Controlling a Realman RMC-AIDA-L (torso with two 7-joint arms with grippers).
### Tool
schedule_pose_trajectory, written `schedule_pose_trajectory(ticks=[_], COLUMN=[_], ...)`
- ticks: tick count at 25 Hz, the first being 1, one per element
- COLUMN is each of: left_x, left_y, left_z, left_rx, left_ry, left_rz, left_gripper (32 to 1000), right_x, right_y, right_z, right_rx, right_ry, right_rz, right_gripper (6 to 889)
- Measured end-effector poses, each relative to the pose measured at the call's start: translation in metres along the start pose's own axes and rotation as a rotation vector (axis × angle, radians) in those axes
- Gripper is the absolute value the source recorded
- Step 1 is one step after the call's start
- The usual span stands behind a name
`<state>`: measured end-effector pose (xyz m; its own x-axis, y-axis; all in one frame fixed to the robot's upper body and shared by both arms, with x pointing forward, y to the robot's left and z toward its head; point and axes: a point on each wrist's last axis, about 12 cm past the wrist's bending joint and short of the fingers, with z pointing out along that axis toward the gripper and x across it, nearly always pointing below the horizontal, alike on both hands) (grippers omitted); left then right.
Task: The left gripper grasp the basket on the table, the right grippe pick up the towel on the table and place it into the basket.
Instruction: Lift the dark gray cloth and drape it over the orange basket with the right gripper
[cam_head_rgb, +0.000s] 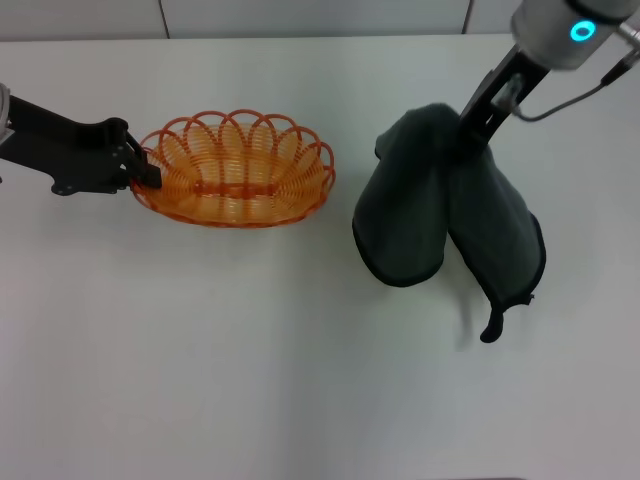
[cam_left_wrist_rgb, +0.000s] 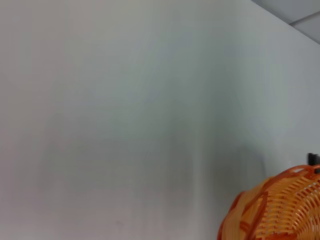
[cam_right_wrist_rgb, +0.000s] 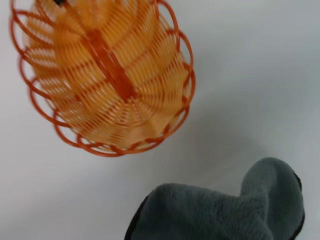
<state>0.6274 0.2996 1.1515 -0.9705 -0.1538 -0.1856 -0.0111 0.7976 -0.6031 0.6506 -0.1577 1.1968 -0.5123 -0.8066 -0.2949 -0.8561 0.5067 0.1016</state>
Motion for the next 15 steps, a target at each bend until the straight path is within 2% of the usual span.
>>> schedule_pose_trajectory(ticks=[7, 15], left_x=[-0.0001, 0.0002], left_y=[0.001, 0.001], left_z=[0.0, 0.001], left_rx=[-0.005, -0.009], left_ry=[-0.001, 0.002], left_rz=[-0.002, -0.002], left_gripper=[110, 109], right_x=[-0.001, -0.014], right_y=[-0.005, 0.0], right_z=[-0.043, -0.081], right_rx=[-0.019, -0.056], right_ry=[-0.046, -0.076], right_rz=[0.018, -0.019], right_gripper=[60, 66])
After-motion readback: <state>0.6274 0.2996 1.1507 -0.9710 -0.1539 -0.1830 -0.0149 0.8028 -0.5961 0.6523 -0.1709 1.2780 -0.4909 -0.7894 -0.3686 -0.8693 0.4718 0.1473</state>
